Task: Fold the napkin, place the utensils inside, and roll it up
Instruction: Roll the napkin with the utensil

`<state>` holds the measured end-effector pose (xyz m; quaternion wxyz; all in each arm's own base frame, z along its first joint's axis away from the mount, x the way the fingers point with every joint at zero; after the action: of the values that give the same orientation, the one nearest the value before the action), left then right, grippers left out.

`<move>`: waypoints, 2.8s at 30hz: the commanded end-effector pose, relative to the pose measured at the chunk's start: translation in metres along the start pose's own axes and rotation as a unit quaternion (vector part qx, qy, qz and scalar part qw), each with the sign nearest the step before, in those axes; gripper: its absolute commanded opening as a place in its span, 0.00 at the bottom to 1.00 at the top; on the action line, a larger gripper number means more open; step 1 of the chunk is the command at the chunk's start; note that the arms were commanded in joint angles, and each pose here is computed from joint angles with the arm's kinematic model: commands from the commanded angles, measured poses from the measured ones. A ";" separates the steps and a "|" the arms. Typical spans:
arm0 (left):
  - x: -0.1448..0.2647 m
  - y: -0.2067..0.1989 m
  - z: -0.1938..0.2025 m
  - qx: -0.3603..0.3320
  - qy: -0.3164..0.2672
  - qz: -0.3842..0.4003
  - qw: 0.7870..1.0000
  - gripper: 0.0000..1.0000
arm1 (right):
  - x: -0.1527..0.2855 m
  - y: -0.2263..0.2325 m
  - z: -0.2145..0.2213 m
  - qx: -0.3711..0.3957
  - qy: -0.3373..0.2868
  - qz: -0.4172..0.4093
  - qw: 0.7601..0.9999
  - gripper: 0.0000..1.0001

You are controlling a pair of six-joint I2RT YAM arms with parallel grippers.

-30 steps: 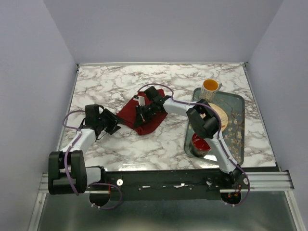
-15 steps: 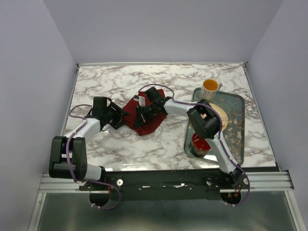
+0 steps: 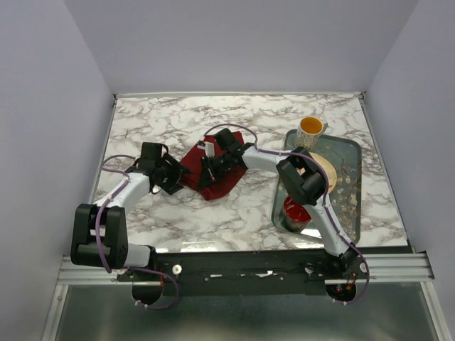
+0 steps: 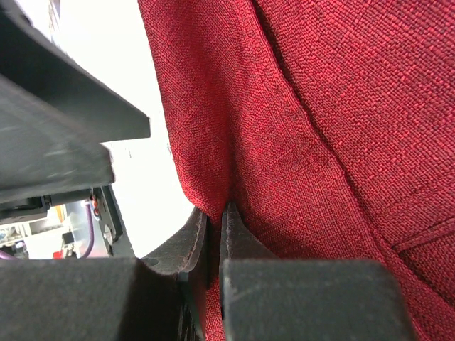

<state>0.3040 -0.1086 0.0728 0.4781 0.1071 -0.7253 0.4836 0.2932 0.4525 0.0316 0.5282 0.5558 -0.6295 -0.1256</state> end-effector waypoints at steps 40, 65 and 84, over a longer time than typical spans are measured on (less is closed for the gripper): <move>-0.038 0.011 -0.019 -0.056 -0.044 -0.090 0.993 0.47 | 0.001 -0.010 0.004 0.043 -0.003 0.044 0.998 0.01; -0.044 0.003 0.017 -0.146 0.008 -0.148 0.978 0.00 | 0.040 0.013 -0.020 0.146 -0.020 0.204 0.968 0.46; -0.033 0.004 0.027 -0.073 0.004 -0.136 0.988 0.00 | 0.015 0.048 0.027 0.184 -0.052 0.245 0.951 0.78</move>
<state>0.3101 -0.1368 0.0367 0.5491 0.1593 -0.7447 0.3442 0.2530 0.4400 0.0691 0.4395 0.4831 -0.7543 0.0664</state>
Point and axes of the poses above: each gripper's point midway between its finger pads, its own x axis back along the fingers, its own y axis along the line the jaws close on, z = x × y, the point moved 1 cm from there along x, back along the fingers, and after that the axes turned 2 degrees about x, right-handed, at the moved point
